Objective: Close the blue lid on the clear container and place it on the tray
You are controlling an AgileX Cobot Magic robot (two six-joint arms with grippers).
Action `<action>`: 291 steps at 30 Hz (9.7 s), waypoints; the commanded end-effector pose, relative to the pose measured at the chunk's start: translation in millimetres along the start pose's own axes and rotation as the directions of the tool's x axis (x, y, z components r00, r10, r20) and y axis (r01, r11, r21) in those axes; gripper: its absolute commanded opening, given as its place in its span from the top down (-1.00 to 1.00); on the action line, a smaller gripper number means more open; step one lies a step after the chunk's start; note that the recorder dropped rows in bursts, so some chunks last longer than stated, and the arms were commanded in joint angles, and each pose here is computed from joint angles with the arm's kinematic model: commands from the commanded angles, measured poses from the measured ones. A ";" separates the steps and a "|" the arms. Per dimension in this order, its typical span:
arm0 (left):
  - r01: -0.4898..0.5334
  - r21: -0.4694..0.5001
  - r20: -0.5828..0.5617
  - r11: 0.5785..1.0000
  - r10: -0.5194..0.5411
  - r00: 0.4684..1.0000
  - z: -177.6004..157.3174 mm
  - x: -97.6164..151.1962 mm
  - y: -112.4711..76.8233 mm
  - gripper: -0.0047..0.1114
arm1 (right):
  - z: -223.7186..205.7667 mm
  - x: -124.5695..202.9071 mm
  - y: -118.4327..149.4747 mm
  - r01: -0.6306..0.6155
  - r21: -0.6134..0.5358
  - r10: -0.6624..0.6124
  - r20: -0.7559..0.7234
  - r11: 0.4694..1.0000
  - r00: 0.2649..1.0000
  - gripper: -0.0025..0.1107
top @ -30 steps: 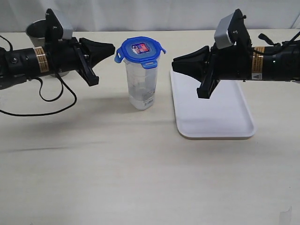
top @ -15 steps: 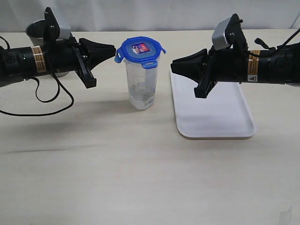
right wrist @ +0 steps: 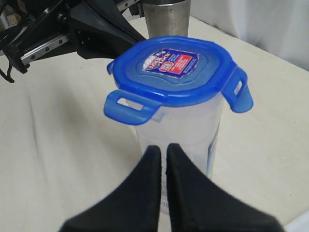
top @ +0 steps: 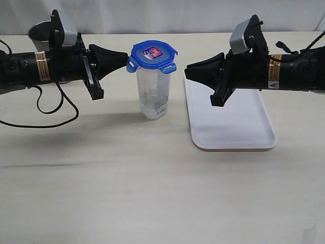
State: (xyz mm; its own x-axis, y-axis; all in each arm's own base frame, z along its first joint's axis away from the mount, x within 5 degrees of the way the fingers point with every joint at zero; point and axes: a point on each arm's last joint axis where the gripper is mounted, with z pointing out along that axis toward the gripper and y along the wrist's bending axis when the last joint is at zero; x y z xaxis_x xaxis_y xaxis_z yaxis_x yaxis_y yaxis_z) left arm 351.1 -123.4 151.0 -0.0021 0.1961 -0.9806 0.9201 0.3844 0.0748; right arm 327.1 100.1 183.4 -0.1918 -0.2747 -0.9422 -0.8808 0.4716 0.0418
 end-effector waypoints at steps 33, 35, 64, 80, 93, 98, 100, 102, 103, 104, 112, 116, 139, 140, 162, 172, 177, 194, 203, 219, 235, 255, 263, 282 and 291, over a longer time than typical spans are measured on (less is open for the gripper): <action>0.007 -0.290 -0.097 0.957 -0.036 0.995 -16.8 34.2 -7.1 0.92 | -49.9 -48.0 -7.5 -0.083 0.437 0.133 -0.085 0.896 0.987 0.87; 0.012 -0.221 -0.073 0.975 -0.029 0.997 -14.4 37.0 -14.4 0.92 | -52.3 -50.3 -6.3 -0.091 0.445 0.142 -0.084 0.891 0.986 0.87; 0.075 -0.159 0.005 0.984 -0.075 0.997 29.5 65.9 -51.8 -0.68 | -48.3 -44.5 -7.4 -0.103 0.429 0.157 -0.092 0.898 0.983 0.87; 0.038 -0.146 0.004 0.988 -0.038 0.999 66.2 76.0 -39.1 -0.68 | -47.3 -45.9 -5.6 -0.106 0.408 0.152 -0.081 0.907 0.985 0.87; 0.037 -0.112 0.004 0.993 -0.037 0.999 89.1 69.4 -41.7 -0.68 | -46.7 -44.9 -6.2 -0.111 0.408 0.157 -0.080 0.906 0.984 0.87; 0.034 -0.127 -0.021 0.991 -0.037 0.999 91.4 69.8 -38.7 -0.68 | -46.7 -44.9 -6.2 -0.111 0.408 0.157 -0.080 0.906 0.984 0.87; 0.034 -0.127 -0.021 0.991 -0.037 0.999 91.4 69.8 -38.7 -0.68 | -46.7 -44.9 -6.2 -0.111 0.408 0.157 -0.080 0.906 0.984 0.87; 0.034 -0.127 -0.021 0.991 -0.037 0.999 91.4 69.8 -38.7 -0.68 | -46.7 -44.9 -6.2 -0.111 0.408 0.157 -0.080 0.906 0.984 0.87; 0.032 -0.127 -0.022 0.991 -0.035 0.999 91.4 69.8 -38.7 -0.67 | -46.7 -44.9 -6.2 -0.111 0.408 0.157 -0.080 0.906 0.984 0.87; 0.026 -0.126 -0.022 0.992 -0.029 0.999 91.4 69.8 -38.7 -0.65 | -46.7 -44.9 -6.2 -0.111 0.408 0.157 -0.080 0.906 0.984 0.87; 0.003 -0.122 -0.047 0.993 -0.009 0.999 91.4 71.8 -39.0 0.23 | -46.7 -44.9 -6.2 -0.113 0.408 0.159 -0.079 0.906 0.984 0.87; -0.001 -0.122 -0.083 0.993 -0.010 0.996 91.2 75.1 -39.1 0.75 | -44.7 -47.5 -2.0 -0.114 0.359 0.145 -0.060 0.926 0.988 0.87; -0.006 0.203 -0.017 0.979 0.010 1.000 49.6 62.9 -31.1 0.92 | -16.2 -141.6 -13.2 -0.175 0.589 0.156 0.084 0.789 0.984 0.41; -0.006 0.203 -0.016 0.979 0.010 1.000 49.0 63.0 -30.7 0.92 | -20.8 -141.3 -20.2 -0.146 0.690 0.127 0.079 0.709 0.989 0.41; 0.002 0.173 -0.006 0.985 -0.001 1.000 49.7 61.9 -28.1 0.92 | 28.7 -145.7 3.6 -0.463 0.254 0.528 -0.425 0.849 0.735 0.13; 0.002 0.175 -0.007 0.985 -0.001 1.000 49.7 62.0 -28.3 0.92 | 65.7 -120.6 15.3 -0.480 0.231 0.524 -0.522 0.847 0.673 0.13; 0.001 0.178 -0.007 0.984 0.000 1.000 50.1 61.9 -28.9 0.92 | 66.6 -118.5 14.3 -0.474 0.235 0.521 -0.528 0.849 0.670 0.14; 0.003 0.173 -0.006 0.985 -0.002 1.000 50.2 61.7 -28.5 0.92 | 92.6 -78.5 11.3 -0.577 0.215 0.567 -0.621 0.788 0.542 0.20; 0.003 0.173 -0.006 0.985 -0.002 1.000 50.2 61.7 -28.5 0.92 | 112.4 -48.7 10.3 -0.643 0.153 0.555 -0.674 0.751 0.488 0.25; 0.003 0.173 -0.006 0.985 -0.002 1.000 50.2 61.7 -28.5 0.92 | 93.3 -83.6 10.2 -0.511 0.117 0.467 -0.614 0.852 0.637 -0.13; 0.004 0.171 -0.005 0.985 -0.003 1.000 50.2 61.7 -28.3 0.92 | 67.0 -114.7 13.3 -0.399 0.171 0.420 -0.575 0.901 0.702 -0.13; 0.004 0.169 -0.005 0.986 -0.004 1.000 50.2 61.6 -28.2 0.92 | 32.6 -178.9 33.9 -0.155 -0.023 0.126 -0.467 0.988 0.875 -0.11; 0.007 0.162 -0.007 0.987 -0.006 1.000 50.3 61.8 -27.5 0.92 | 45.3 -190.5 84.5 0.261 -0.166 -0.310 -0.538 0.951 0.784 -0.02; 0.007 0.161 -0.010 0.987 -0.005 1.000 50.3 62.0 -27.4 0.92 | 97.8 -124.8 112.3 0.616 -0.262 -0.594 -0.681 0.743 0.427 0.17; 0.007 0.161 -0.010 0.987 -0.005 1.000 50.3 62.0 -27.4 0.92 | 111.9 -105.1 109.1 0.587 -0.303 -0.592 -0.703 0.751 0.395 0.17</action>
State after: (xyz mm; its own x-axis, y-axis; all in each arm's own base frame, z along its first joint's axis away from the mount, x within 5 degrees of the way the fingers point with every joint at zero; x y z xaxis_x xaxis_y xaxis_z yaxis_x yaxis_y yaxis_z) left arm 345.7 -163.1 70.0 -0.0382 0.2421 -0.9695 0.9688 0.2468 0.0235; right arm 298.4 271.8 264.2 0.1532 -0.9716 -0.1805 -0.8882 -0.0553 -0.4561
